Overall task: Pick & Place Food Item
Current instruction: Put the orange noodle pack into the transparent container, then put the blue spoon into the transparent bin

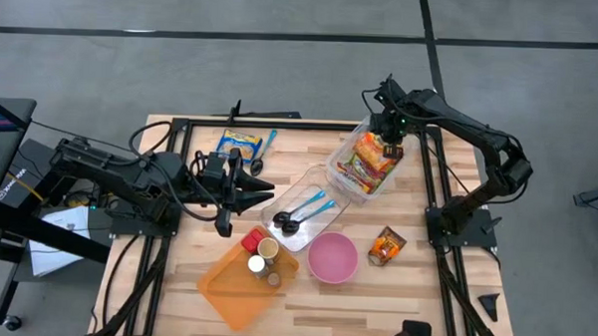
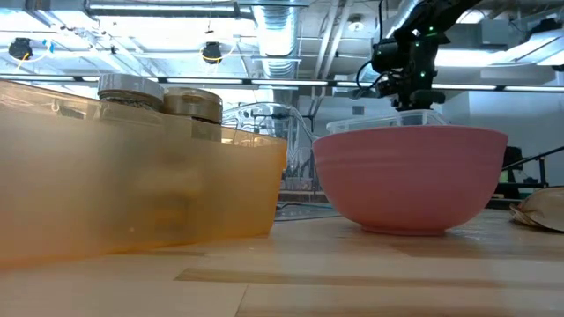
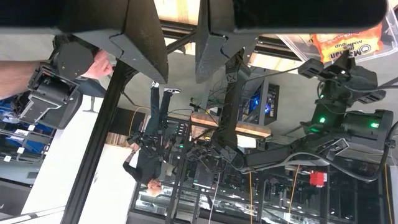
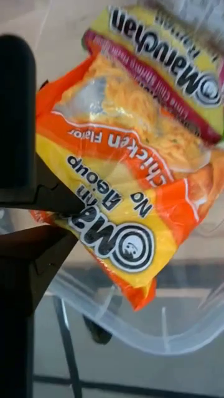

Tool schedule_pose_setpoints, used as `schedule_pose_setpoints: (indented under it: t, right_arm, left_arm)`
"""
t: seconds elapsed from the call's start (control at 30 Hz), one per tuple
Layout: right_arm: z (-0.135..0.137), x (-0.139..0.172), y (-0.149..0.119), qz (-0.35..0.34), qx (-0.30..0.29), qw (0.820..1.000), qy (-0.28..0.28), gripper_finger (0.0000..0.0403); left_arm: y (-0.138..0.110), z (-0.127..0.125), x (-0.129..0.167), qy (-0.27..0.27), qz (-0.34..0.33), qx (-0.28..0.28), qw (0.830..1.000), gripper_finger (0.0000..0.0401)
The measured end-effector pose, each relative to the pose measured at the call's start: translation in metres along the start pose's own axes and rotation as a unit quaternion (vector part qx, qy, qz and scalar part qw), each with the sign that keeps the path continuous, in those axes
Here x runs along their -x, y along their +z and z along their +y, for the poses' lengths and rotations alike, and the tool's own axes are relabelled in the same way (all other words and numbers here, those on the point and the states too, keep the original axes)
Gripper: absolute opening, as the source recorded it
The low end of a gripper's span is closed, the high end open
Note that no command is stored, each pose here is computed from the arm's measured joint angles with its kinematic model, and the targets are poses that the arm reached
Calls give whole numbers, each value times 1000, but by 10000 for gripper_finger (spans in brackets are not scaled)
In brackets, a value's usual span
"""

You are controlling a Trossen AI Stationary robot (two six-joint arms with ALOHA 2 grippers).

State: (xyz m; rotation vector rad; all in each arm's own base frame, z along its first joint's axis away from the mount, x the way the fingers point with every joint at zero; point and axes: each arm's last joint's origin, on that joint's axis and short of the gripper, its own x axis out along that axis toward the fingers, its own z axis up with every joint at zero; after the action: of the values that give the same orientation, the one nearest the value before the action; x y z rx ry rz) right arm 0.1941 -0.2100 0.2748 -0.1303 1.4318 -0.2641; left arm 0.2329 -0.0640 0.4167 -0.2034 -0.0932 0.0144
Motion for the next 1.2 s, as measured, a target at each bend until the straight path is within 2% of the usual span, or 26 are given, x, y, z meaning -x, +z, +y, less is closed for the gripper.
schedule_pose_setpoints:
  t: [0.5,0.63,0.93,1.07,1.13,1.2]
  right_arm:
    - [1,2,-1,2,7,1000,-3,41]
    - [2,12,-3,-15,8,1000,-6,42]
    - [4,42,-8,-68,-31,997,-31,42]
    - [9,50,-9,-123,-74,989,16,42]
    - [13,57,-8,-171,-100,978,65,42]
    - [16,62,-5,-222,-132,959,120,42]
  left_arm:
    - [0,0,0,0,0,0,1000,76]
    - [0,0,0,0,0,1,1000,76]
    - [0,0,0,0,0,0,1000,76]
    - [0,0,0,0,0,0,1000,76]
    - [0,0,0,0,0,0,1000,76]
    - [0,0,0,0,0,0,1000,76]
